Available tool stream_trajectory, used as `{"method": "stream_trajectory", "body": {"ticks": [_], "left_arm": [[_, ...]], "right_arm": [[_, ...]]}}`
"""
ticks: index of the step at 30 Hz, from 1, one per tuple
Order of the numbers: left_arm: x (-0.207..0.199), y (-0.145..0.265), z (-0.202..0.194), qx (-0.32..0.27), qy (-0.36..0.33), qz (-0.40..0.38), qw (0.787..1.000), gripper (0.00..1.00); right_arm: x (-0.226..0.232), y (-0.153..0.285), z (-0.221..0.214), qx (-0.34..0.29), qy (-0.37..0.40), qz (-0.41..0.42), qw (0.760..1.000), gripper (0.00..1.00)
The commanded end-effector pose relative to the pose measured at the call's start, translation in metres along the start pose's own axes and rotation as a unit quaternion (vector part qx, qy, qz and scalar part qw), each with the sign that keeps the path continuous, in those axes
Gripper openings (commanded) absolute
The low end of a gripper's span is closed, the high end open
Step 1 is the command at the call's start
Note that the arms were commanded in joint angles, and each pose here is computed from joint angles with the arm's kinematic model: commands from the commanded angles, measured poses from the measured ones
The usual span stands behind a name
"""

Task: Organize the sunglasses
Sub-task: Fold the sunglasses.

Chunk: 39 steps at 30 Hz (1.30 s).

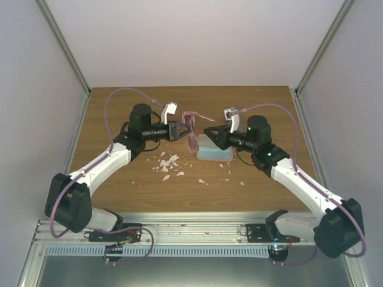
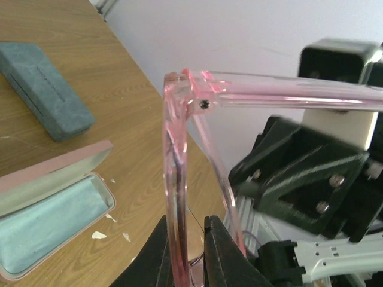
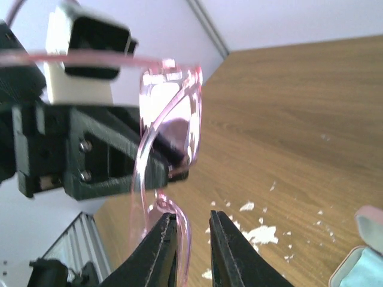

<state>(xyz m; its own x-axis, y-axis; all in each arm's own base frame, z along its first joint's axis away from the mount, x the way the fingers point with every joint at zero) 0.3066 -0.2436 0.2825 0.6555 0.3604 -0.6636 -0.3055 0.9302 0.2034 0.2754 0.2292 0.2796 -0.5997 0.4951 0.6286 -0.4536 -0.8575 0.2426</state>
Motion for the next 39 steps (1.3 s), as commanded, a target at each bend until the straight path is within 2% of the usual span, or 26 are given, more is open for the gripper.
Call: {"method": "stream_trajectory", "body": {"ticks": [1,3,7,9,12,19,23,27,33,36,39], "left_arm": [[-0.033,0.006,0.007,0.005,-0.085,-0.054,0.995,0.0],[-0.038,0.006,0.003,0.011,-0.099,-0.065,0.993,0.0],[-0.043,0.008,-0.003,0.021,-0.131,-0.067,0.989,0.0],[-0.041,0.007,-0.007,0.03,-0.137,-0.059,0.988,0.0],[-0.038,0.004,-0.013,0.047,-0.142,-0.053,0.987,0.0],[-0.041,-0.004,-0.013,0.057,-0.153,-0.057,0.985,0.0],[-0.049,-0.006,-0.01,0.061,-0.157,-0.077,0.983,0.0],[-0.048,-0.011,-0.011,0.067,-0.164,-0.065,0.982,0.0],[-0.026,-0.023,-0.015,0.086,-0.173,0.006,0.981,0.0],[-0.013,-0.034,-0.02,0.103,-0.196,0.056,0.974,0.0],[0.0,-0.048,-0.028,0.129,-0.225,0.11,0.959,0.0]], "right_arm": [[0.009,0.021,0.035,-0.077,-0.017,-0.035,0.996,0.17],[0.017,0.024,0.049,-0.097,-0.02,-0.026,0.995,0.19],[0.041,0.021,0.069,-0.105,0.009,0.047,0.993,0.2],[0.06,0.018,0.067,-0.076,0.038,0.118,0.989,0.2],[0.07,0.013,0.056,-0.035,0.059,0.176,0.982,0.19],[0.068,0.005,0.022,0.036,0.075,0.216,0.973,0.19],[0.046,-0.008,0.004,0.068,0.047,0.178,0.981,0.19],[0.023,-0.018,0.004,0.066,0.016,0.102,0.992,0.16],[0.017,0.009,0.019,-0.018,-0.004,0.008,1.0,0.17],[-0.014,0.025,0.009,-0.047,-0.049,-0.092,0.993,0.2],[-0.059,0.037,-0.022,-0.022,-0.1,-0.211,0.972,0.2]]}}
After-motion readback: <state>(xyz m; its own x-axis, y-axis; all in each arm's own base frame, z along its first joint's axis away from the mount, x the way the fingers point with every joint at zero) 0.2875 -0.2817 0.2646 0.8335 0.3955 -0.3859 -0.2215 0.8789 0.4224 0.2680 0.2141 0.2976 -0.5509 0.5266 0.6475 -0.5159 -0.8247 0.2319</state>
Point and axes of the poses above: each gripper's point midway between its finger pads, its own y axis back along the fingers, its own x axis along the line the jaws close on, z = x × y, the point moved 4 cm from there along y, back along the fingers, and after that the axes turned 5 degrees about -y, right-handed, at the moved point
